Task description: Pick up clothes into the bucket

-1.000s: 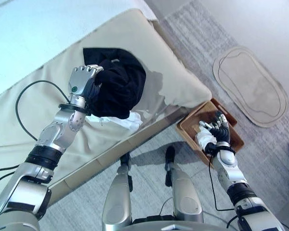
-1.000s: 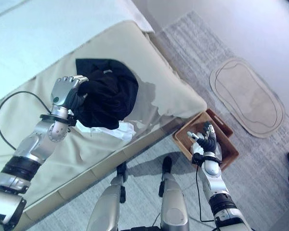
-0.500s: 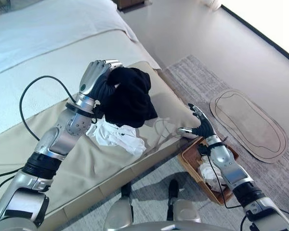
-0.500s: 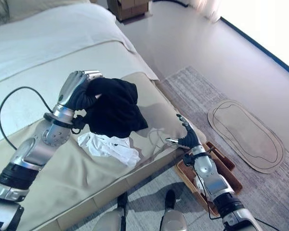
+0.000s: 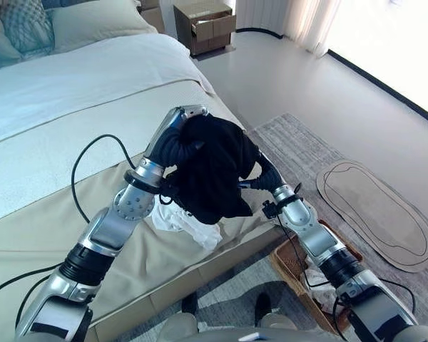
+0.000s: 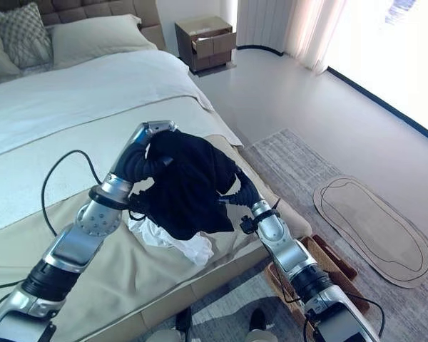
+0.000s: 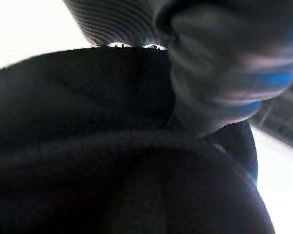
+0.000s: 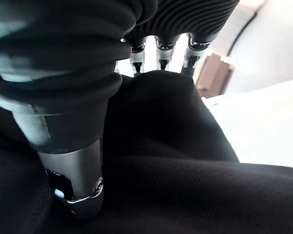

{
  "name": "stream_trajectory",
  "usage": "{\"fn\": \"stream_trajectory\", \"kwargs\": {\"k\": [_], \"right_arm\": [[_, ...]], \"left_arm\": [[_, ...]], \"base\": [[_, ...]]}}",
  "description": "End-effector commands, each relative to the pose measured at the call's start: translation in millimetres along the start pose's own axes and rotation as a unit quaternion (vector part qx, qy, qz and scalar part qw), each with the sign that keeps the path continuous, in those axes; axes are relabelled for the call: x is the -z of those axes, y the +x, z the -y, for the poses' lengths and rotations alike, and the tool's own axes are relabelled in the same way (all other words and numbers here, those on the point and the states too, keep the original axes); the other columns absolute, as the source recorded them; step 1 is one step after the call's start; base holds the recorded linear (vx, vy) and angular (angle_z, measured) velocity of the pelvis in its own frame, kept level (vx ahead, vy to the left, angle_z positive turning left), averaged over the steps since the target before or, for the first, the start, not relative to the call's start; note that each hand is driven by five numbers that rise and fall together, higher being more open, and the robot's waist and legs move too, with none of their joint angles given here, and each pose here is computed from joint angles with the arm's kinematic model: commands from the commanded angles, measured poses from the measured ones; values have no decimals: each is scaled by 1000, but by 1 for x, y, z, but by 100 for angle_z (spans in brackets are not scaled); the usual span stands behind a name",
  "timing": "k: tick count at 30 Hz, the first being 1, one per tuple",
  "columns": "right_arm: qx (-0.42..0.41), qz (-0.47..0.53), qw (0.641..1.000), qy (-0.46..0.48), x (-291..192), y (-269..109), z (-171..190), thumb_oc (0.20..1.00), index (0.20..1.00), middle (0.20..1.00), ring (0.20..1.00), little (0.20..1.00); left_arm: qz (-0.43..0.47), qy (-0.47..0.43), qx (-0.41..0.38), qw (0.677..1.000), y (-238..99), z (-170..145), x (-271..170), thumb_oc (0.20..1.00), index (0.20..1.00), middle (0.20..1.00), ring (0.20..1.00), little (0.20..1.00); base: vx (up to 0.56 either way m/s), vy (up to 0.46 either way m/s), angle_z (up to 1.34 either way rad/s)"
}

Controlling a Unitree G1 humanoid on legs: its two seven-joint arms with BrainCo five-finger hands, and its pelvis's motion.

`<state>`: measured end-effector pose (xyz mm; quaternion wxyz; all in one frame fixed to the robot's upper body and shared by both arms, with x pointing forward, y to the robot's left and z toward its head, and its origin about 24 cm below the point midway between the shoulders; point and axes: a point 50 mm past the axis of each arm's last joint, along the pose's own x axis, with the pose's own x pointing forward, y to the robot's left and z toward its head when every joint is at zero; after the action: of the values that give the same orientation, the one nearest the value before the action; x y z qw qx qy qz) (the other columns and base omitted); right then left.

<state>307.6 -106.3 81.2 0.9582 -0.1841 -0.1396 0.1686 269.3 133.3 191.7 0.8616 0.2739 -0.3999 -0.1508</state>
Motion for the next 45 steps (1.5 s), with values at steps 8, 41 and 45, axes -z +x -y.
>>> {"fn": "stream_trajectory", "kwargs": {"k": [8,41,45], "right_arm": [[-111,82,986,97,-47,25,-38,1000,1000,1000,1000,1000],[218,-8,926,309,34,-61,53,200,200,200,200,200],[289,-14,912,290,43,-84,72,200,200,200,200,200]], "left_arm": [[98,-71,-2,993,23,5,-35,200,200,200,200,200],[-79,-228,-86,966,-28,12,26,1000,1000,1000,1000,1000],[-169,-247,-90,950,-63,24,51,1000,1000,1000,1000,1000]], "base": [[13,2,0],[8,1,-2],[11,0,-3]]}}
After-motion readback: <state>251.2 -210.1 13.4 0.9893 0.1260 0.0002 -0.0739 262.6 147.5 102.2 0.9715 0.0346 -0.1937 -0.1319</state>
